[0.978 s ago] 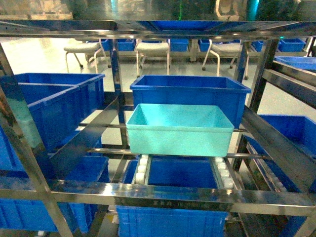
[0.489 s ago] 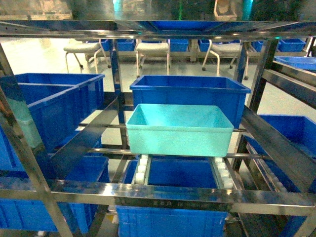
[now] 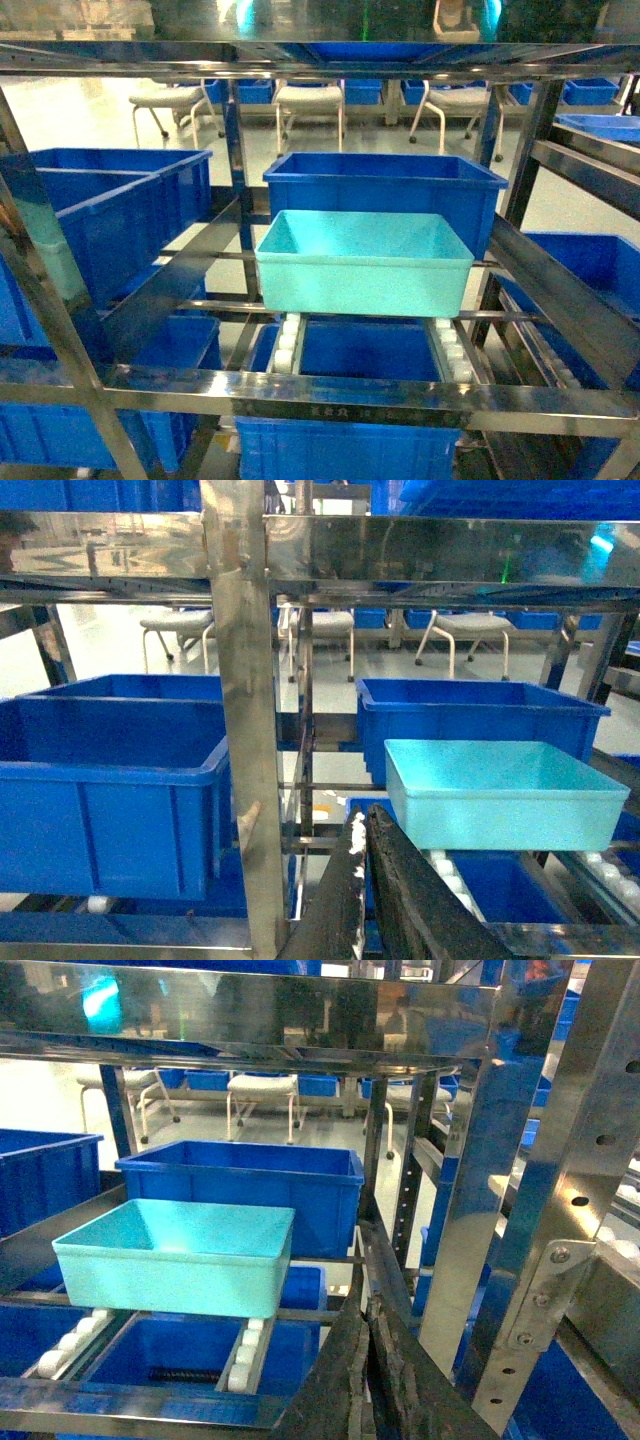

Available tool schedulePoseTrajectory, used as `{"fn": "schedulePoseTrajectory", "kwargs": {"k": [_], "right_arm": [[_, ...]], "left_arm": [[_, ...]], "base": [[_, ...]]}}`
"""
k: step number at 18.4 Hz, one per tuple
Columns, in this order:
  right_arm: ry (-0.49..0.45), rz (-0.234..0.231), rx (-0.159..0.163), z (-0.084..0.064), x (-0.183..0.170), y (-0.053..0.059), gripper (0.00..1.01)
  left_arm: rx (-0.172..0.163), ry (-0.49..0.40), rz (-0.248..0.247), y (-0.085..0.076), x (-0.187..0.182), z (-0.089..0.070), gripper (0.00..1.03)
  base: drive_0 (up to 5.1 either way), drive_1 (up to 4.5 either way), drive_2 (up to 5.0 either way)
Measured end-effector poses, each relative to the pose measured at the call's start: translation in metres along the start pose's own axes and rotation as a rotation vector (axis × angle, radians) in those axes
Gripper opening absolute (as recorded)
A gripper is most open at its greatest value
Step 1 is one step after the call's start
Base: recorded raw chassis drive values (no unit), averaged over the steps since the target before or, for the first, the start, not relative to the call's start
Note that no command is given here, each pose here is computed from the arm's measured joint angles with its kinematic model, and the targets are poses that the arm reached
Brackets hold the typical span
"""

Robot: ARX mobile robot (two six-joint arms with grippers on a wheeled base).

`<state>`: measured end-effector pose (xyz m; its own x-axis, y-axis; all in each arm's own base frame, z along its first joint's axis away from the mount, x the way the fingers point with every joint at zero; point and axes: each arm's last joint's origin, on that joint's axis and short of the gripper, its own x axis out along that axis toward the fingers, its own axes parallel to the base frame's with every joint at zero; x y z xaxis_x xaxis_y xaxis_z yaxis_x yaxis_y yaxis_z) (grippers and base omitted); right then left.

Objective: Organize blue bins on left shelf correctly

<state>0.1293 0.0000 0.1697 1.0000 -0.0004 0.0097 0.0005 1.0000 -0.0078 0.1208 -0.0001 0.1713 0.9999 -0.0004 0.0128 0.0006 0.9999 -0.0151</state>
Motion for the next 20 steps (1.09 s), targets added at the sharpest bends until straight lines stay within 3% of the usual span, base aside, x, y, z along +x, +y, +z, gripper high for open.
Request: {"fn": "schedulePoseTrajectory", "kwargs": {"k": [13,15,16,17,19,20], "right_arm": [[-0.008,0.0,0.0,0.002,-0.017,0.0,0.02],[-0.005,0.0,0.0,0.001,-0.019,0.0,0.02],[-0.003,0.0,0.0,0.001,-0.02,0.0,0.02],[-0.006,0.001,0.0,0.001,-0.021,0.0,0.02],[0.048,0.0,0.0,-0.005,-0.029,0.0,0.02],[0.002,0.0,0.0,-0.001,-0.032,0.0,0.02]], "left_arm": [[0.0,-0.005,0.0,0.0,-0.013,0.0,0.02],[0.0,0.043,0.0,0.0,-0.022,-0.006,0.02],[0.001,-0.011,-0.001,0.0,-0.024,0.0,0.02],[0.001,0.019,0.002,0.0,-0.023,-0.004,0.02],[0.001,0.008,0.0,0.0,-0.023,-0.003,0.02],[0.001,0.014,0.0,0.0,-0.023,-0.004,0.02]], "base": [[0.0,0.0,0.0],[0.0,0.0,0.0],[0.0,0.0,0.0],[0.0,0.0,0.0],[0.0,0.0,0.0],[0.0,0.0,0.0]]}}
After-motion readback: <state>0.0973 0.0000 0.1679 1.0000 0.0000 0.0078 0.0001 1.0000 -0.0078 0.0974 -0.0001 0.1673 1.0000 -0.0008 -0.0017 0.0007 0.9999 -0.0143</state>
